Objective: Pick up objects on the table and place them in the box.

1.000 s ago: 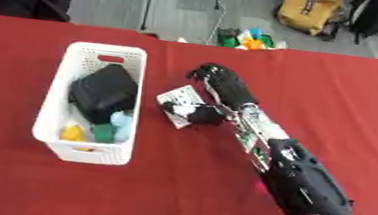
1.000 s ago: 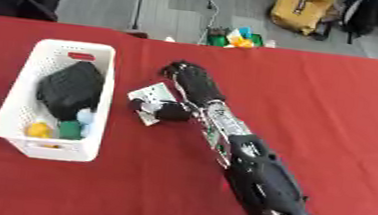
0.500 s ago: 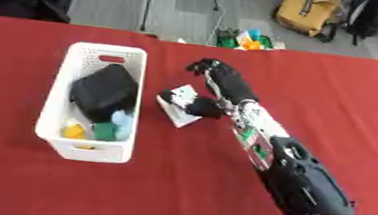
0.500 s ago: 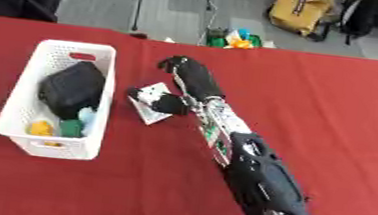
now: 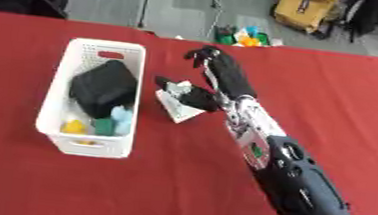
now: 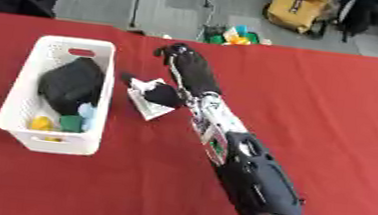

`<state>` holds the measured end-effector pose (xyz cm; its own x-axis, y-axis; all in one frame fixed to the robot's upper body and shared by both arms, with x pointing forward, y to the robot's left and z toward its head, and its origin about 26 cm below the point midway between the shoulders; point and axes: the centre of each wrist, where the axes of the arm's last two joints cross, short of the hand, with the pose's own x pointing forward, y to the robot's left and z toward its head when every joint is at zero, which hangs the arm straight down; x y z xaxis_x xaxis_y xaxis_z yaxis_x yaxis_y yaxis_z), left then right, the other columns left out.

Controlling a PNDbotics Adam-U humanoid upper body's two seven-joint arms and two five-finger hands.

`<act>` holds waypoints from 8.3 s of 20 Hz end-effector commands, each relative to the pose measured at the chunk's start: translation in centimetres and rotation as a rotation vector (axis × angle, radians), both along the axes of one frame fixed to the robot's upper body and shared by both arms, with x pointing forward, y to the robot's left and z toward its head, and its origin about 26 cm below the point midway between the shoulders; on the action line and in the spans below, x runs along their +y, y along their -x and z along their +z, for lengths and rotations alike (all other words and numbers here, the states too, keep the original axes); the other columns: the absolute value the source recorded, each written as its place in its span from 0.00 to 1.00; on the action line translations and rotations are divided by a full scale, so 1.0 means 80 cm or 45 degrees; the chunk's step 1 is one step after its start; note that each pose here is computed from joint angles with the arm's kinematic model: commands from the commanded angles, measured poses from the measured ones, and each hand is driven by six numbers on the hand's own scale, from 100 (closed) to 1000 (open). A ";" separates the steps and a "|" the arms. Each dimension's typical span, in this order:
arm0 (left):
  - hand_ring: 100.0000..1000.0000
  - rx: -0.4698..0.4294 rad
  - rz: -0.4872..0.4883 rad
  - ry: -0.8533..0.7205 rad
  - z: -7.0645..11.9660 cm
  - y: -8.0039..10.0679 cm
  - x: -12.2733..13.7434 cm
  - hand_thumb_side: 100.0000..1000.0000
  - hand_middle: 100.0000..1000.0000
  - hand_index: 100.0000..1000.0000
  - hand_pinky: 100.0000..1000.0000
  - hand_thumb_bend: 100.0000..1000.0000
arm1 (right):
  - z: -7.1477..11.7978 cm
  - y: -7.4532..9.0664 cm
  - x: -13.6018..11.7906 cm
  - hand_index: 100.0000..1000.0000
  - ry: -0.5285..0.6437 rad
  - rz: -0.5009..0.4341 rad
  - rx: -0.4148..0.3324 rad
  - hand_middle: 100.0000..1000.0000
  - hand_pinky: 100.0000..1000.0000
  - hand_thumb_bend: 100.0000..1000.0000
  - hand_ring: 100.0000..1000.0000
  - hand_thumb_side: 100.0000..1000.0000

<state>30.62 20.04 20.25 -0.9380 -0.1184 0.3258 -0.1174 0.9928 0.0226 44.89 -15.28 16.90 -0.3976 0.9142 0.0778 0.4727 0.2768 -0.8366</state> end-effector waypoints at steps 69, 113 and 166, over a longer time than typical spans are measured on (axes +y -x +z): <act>0.95 -0.036 -0.063 0.004 0.012 0.003 -0.012 1.00 0.95 0.76 0.45 0.03 | -0.027 0.001 0.012 0.65 -0.046 -0.255 0.198 0.32 0.79 0.54 0.82 0.82; 0.95 -0.039 -0.067 0.008 0.013 0.003 -0.013 1.00 0.96 0.76 0.45 0.03 | -0.029 0.005 0.019 0.56 -0.048 -0.232 0.107 0.23 0.76 0.31 0.74 0.73; 0.95 -0.048 -0.078 0.013 0.016 0.002 -0.014 1.00 0.96 0.77 0.44 0.04 | -0.032 0.015 0.035 0.54 -0.084 -0.180 0.216 0.22 0.69 0.24 0.68 0.44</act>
<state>30.69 19.04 20.82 -0.9455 -0.0676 0.3184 -0.0687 0.9976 0.0078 43.83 -12.76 14.32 -0.2325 0.9551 0.1835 0.3768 0.2624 -0.8884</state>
